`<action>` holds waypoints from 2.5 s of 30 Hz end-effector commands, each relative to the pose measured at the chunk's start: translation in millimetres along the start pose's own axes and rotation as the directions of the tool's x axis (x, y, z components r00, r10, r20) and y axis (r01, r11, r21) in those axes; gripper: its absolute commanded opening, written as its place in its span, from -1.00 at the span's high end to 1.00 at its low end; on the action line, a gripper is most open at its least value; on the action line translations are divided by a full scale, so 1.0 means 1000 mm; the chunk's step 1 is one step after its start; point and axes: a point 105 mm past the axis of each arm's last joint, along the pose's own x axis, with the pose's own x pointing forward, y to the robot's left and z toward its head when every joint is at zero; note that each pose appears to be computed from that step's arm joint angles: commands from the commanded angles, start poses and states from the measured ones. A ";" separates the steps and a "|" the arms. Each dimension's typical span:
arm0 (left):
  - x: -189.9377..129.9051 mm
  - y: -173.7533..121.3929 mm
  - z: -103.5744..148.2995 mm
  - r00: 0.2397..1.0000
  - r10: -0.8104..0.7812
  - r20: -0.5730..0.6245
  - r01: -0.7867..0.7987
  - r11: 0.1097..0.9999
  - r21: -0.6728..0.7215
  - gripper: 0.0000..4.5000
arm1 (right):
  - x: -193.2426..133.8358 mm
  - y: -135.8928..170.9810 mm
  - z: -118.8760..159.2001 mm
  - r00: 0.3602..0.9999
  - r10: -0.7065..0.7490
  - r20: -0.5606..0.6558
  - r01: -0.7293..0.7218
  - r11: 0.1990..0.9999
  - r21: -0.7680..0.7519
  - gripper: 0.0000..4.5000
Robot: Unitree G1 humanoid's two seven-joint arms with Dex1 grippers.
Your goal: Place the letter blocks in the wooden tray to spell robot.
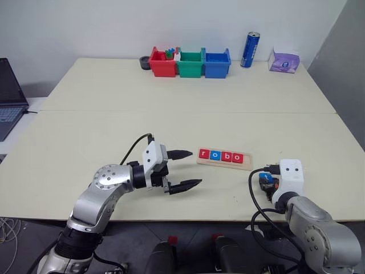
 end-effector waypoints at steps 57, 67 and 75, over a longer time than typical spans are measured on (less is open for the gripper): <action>0.001 -0.009 0.009 0.998 -0.068 0.017 0.068 0.997 0.029 -1.00 | 0.029 -0.034 0.046 0.604 0.762 -0.234 -0.661 0.315 -0.681 0.35; 0.001 -0.007 0.010 0.998 -0.063 0.016 0.062 0.998 0.032 -1.00 | 0.043 -0.001 0.080 0.583 0.788 -0.198 -0.613 0.267 -0.744 0.35; -0.003 -0.008 0.009 0.999 -0.042 0.009 0.042 0.999 0.027 -1.00 | 0.055 -0.006 0.079 0.597 0.770 -0.226 -0.608 0.250 -0.753 0.35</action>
